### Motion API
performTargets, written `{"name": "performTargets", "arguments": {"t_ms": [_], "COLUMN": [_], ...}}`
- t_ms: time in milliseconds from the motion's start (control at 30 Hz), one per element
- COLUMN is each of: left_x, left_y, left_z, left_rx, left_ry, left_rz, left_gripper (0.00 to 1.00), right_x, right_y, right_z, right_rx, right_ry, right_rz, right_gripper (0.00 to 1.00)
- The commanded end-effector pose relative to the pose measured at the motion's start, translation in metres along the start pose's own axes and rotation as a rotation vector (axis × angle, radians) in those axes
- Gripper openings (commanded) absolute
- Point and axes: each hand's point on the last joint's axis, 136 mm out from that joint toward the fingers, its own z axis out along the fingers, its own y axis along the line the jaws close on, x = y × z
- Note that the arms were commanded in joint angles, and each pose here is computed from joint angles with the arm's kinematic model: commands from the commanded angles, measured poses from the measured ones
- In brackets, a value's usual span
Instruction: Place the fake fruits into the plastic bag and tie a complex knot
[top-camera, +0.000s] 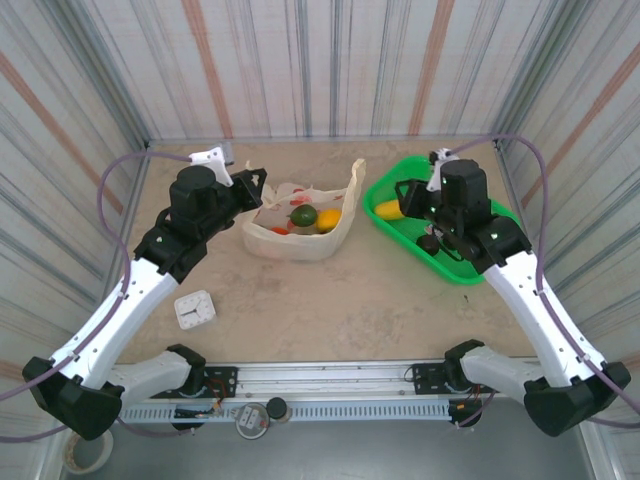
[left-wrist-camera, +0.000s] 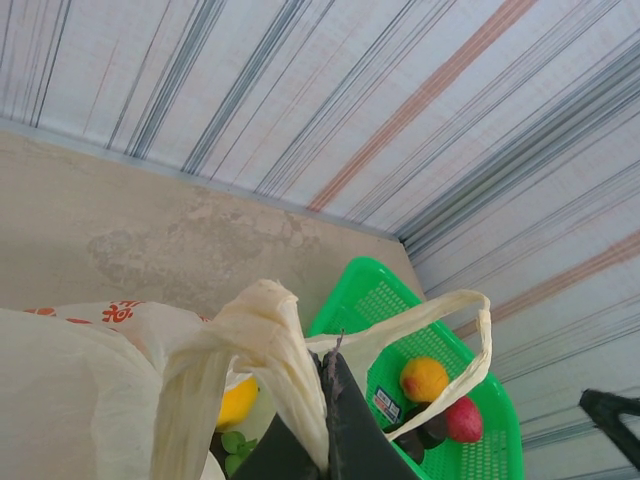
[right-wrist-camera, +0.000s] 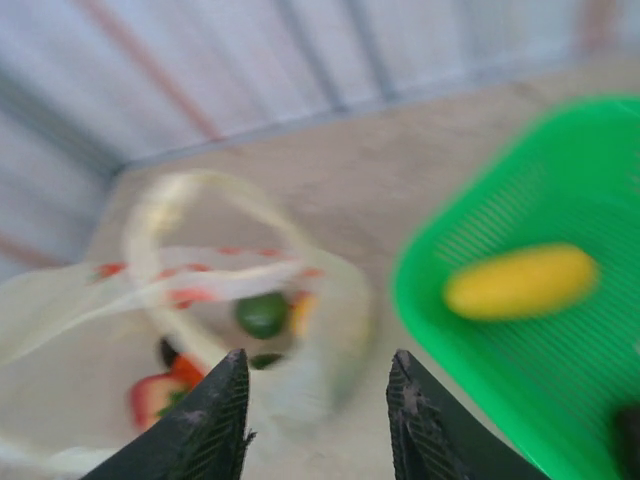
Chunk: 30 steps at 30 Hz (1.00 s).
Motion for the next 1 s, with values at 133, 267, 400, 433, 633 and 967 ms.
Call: {"name": "performTargets", "arguments": {"t_ms": [133,267,400,433,633,967], "left_x": [-0.001,0.001,0.001,0.001,0.001,0.000], "left_y": [0.006,0.005,0.005,0.004,0.003,0.001], "left_z": [0.002,0.002,0.001,0.001,0.001,-0.001], "left_rx": [-0.023,-0.023,-0.028,-0.027,-0.020,-0.010], "left_ry": [-0.007,-0.005,-0.008,-0.007,-0.004,-0.006], "left_rz": [0.001,0.009,0.015,0.015,0.014,0.012], "left_gripper": [0.00,0.00,0.00,0.00,0.00,0.00], "right_x": [0.102,0.148,0.172,0.176,0.187,0.128], "right_y": [-0.148,-0.165,-0.189,-0.191,-0.209,-0.256], "right_z": [-0.031,-0.043,-0.068,-0.071,-0.061,0.014], "right_rx": [0.611,0.709,0.896,0.908,0.910,0.968], "right_ry": [0.191,0.313,0.382,0.380,0.367,0.238], "right_rz": [0.443,0.553,0.558,0.559,0.577,0.571], "right_gripper": [0.20,0.00,0.00,0.00,0.04,0.25]}}
